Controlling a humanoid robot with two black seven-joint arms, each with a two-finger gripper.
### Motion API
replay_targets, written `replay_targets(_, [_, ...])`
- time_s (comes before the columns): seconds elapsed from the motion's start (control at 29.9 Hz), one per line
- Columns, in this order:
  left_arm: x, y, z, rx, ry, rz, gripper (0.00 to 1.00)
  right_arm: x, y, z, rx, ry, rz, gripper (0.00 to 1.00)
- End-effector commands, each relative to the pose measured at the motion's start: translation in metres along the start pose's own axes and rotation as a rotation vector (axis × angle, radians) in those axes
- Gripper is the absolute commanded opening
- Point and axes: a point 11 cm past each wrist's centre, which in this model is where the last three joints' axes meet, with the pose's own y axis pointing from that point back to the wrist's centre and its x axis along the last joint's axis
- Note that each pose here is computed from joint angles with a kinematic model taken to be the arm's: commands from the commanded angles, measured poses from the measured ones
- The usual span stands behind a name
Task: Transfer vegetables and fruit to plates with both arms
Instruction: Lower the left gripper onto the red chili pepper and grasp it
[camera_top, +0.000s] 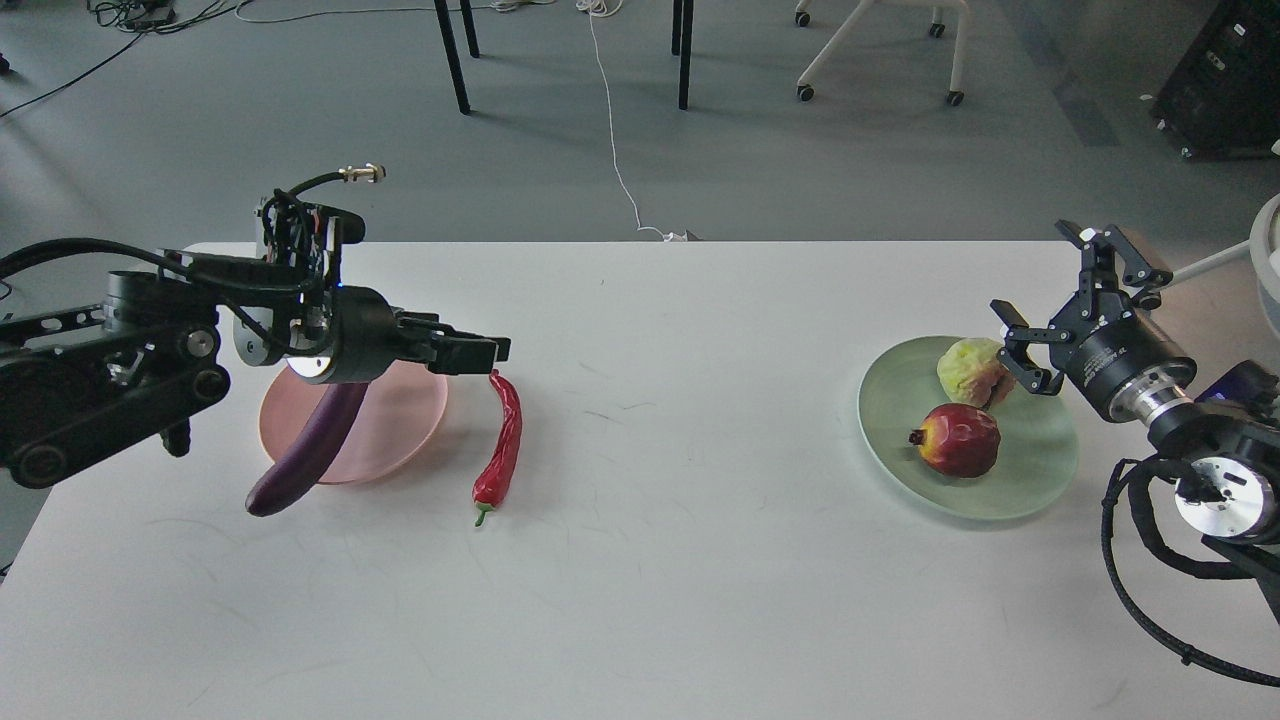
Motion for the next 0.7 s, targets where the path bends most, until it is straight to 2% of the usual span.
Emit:
replay_targets(0.0, [-0.026, -0.022, 0.014, -0.006, 0.022, -0.045, 1.00, 0.002, 0.001, 0.000, -0.002, 0.003, 0.004, 0.98])
replay_targets(0.67, [-0.067, -0.039, -0.007, 0.072, -0.021, -0.107, 0.97, 0.005, 0.004, 0.004, -0.008, 0.000, 0.012, 0.98])
